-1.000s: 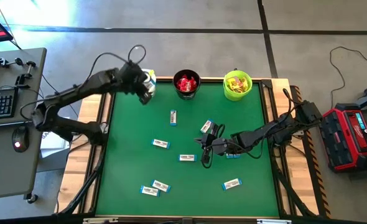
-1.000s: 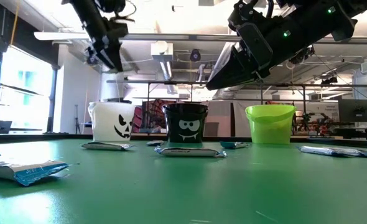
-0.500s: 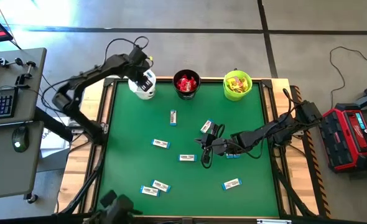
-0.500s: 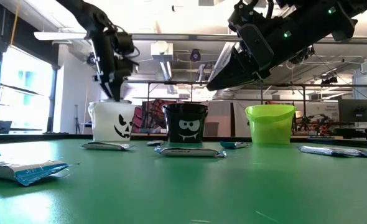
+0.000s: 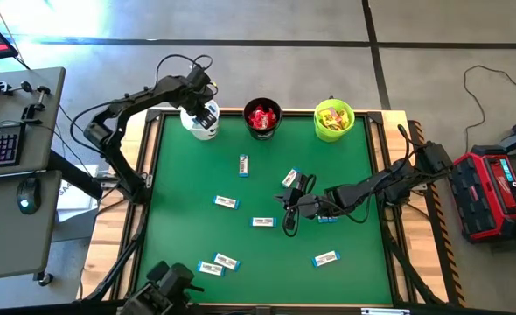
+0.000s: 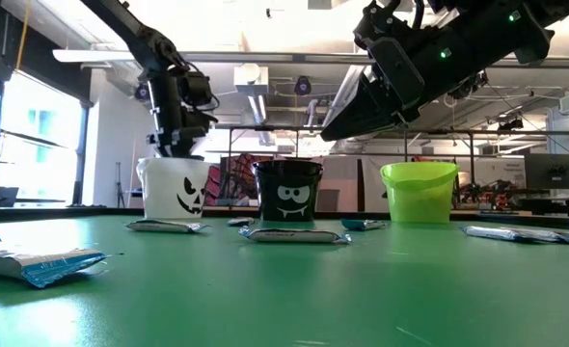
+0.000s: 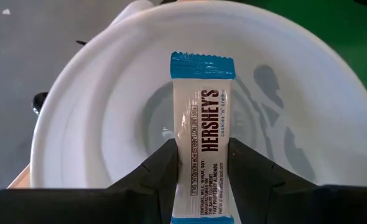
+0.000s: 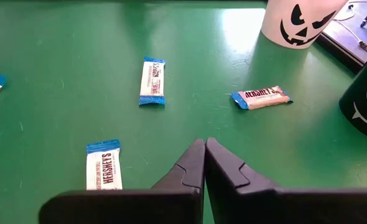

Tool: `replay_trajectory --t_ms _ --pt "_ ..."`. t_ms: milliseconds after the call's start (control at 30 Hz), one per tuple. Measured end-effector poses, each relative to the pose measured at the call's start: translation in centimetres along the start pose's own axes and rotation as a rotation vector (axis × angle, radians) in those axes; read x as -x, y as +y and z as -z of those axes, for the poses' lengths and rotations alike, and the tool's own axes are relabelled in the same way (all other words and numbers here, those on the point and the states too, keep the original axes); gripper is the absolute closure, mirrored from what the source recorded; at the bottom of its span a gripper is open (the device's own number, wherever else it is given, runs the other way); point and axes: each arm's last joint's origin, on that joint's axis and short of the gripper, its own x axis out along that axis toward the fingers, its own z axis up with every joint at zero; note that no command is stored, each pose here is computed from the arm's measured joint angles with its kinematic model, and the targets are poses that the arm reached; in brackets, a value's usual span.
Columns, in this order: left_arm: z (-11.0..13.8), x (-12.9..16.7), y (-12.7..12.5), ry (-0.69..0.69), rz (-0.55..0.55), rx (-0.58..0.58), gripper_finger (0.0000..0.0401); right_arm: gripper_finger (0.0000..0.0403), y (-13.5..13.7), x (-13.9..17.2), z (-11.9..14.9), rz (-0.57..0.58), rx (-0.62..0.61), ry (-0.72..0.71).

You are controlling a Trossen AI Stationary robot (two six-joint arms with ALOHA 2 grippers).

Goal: Sort candy by brand, put in halloween buckets
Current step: Put the white candy into the white plastic bucket

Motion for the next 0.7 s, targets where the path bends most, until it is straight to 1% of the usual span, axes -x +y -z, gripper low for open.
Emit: replay_trajectory --t_ms 200,700 --pt "0.0 -0.6 0.0 0.011 0.026 -0.009 0.0288 0.0403 0.0 0.0 0.0 0.000 0.017 0.000" --pt "0.0 -3.1 -0.1 0.093 0.035 -0.030 0.0288 0.0403 0.0 0.0 0.0 0.000 0.024 0.000"
